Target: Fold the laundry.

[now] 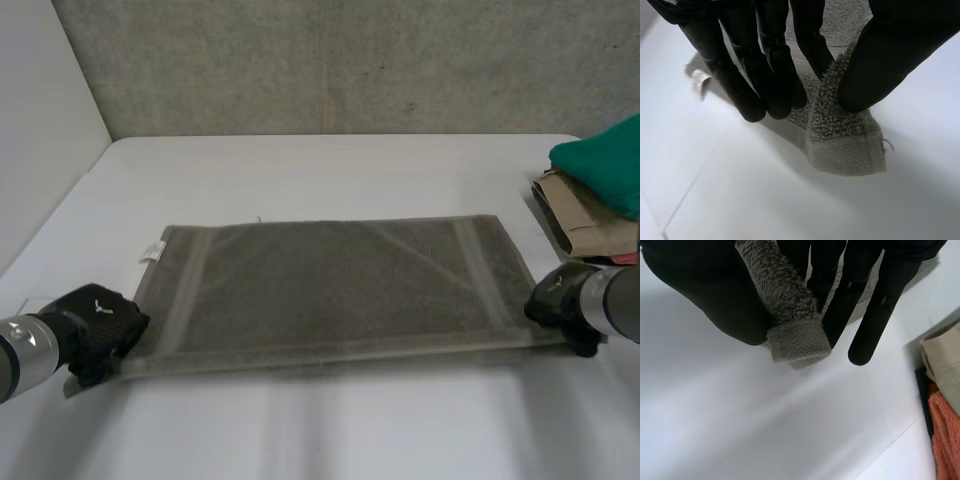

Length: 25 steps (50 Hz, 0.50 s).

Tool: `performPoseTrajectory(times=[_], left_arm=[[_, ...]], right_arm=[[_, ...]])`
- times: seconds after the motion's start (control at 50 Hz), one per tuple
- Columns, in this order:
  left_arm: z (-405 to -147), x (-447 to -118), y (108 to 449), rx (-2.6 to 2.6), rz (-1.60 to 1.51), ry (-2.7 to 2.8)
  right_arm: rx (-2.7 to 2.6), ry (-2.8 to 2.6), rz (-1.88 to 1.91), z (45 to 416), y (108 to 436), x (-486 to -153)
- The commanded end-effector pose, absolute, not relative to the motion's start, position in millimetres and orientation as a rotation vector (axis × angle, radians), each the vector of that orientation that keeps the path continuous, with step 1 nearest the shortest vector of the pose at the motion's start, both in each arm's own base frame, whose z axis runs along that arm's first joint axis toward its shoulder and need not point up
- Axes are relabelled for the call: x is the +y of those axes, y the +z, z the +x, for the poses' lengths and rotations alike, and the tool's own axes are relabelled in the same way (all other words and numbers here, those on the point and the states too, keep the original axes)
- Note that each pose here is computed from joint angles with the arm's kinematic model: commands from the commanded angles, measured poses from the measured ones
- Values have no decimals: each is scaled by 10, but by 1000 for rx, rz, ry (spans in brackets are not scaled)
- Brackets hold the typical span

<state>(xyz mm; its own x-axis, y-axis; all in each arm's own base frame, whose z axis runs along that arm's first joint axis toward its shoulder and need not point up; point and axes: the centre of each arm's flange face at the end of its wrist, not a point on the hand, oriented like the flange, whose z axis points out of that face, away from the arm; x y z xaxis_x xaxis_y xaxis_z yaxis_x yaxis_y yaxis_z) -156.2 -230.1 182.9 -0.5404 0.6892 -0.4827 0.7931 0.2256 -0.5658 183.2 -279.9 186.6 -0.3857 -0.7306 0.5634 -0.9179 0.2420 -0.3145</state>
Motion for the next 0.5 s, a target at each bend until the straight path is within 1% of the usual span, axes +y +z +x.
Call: performPoseTrajectory(times=[0.02, 0.04, 0.1, 0.12, 0.18, 0.2, 0.26, 0.28, 0.36, 0.44, 0.5], left_arm=[[-1726, -2451, 1965, 2306, 1478, -1250], [-1762, -2592, 1964, 2283, 1435, -1301], [-1830, -2820, 1936, 2250, 1376, -1386], [-1871, -2989, 1912, 2221, 1334, -1446], [-1964, -3228, 1869, 2175, 1293, -1534], [-2016, -3386, 1847, 2141, 1263, -1586], [-2083, -3607, 1807, 2101, 1216, -1646], [-2116, -3734, 1783, 2082, 1182, -1669], [-2210, -3936, 1691, 2068, 1133, -1673], [-2290, -4067, 1607, 2050, 1105, -1677], [-2321, -4125, 1570, 2037, 1098, -1683]], right_arm=[[-2203, 874, 1538, 1829, 1786, -2939], [-2209, 900, 1511, 1841, 1782, -2984], [-2236, 1026, 1387, 1892, 1762, -3185], [-2239, 1092, 1333, 1926, 1751, -3282], [-2240, 1196, 1260, 1989, 1732, -3411], [-2226, 1262, 1225, 2032, 1704, -3502], [-2184, 1357, 1190, 2107, 1685, -3625], [-2153, 1407, 1175, 2147, 1654, -3711], [-2060, 1515, 1154, 2249, 1572, -3919], [-1990, 1569, 1160, 2342, 1478, -4072], [-1962, 1588, 1178, 2403, 1434, -4120]])
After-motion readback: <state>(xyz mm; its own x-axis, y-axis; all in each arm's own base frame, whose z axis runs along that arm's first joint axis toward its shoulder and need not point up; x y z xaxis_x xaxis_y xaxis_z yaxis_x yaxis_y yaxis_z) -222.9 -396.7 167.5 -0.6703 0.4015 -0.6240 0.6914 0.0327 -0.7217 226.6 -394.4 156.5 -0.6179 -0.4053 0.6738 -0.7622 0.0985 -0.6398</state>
